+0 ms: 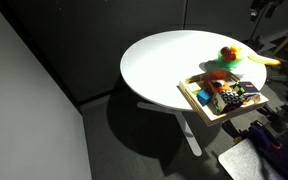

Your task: Pick up the red fruit on the table and put it in the bowl

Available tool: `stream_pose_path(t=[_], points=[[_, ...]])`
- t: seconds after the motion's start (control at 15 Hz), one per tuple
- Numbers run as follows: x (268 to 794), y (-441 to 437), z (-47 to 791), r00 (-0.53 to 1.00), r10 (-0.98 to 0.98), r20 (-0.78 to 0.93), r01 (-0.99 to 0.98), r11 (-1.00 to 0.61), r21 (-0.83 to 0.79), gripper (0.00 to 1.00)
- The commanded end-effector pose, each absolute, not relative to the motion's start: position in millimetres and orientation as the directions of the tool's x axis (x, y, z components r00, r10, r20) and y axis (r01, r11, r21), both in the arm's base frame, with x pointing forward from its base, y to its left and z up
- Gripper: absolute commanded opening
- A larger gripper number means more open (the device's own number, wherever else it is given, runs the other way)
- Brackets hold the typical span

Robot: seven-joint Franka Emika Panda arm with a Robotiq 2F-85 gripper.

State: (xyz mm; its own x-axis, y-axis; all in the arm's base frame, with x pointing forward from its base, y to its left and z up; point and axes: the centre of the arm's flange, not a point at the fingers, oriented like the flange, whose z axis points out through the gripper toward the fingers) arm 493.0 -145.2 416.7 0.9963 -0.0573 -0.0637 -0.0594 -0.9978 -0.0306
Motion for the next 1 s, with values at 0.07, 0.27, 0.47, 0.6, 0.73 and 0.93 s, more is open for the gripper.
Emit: stream_pose_path(t=[0.07, 0.27, 0.47, 0.6, 0.73, 0.93], points=[[563, -156, 418, 0.978, -0.204, -0.047, -0.205, -0.979, -0.009, 1.0], [597, -165, 411, 0.958, -0.285, -0.045, -0.284, -0.959, 0.015, 1.0], [627, -177, 400, 0.936, -0.348, -0.047, -0.347, -0.937, 0.03, 1.0], [644, -188, 389, 0.927, -0.373, -0.049, -0.371, -0.928, 0.041, 1.0], [657, -201, 377, 0.922, -0.384, -0.046, -0.381, -0.923, 0.055, 1.0], [673, -225, 357, 0.917, -0.396, -0.058, -0.392, -0.917, 0.073, 1.0]])
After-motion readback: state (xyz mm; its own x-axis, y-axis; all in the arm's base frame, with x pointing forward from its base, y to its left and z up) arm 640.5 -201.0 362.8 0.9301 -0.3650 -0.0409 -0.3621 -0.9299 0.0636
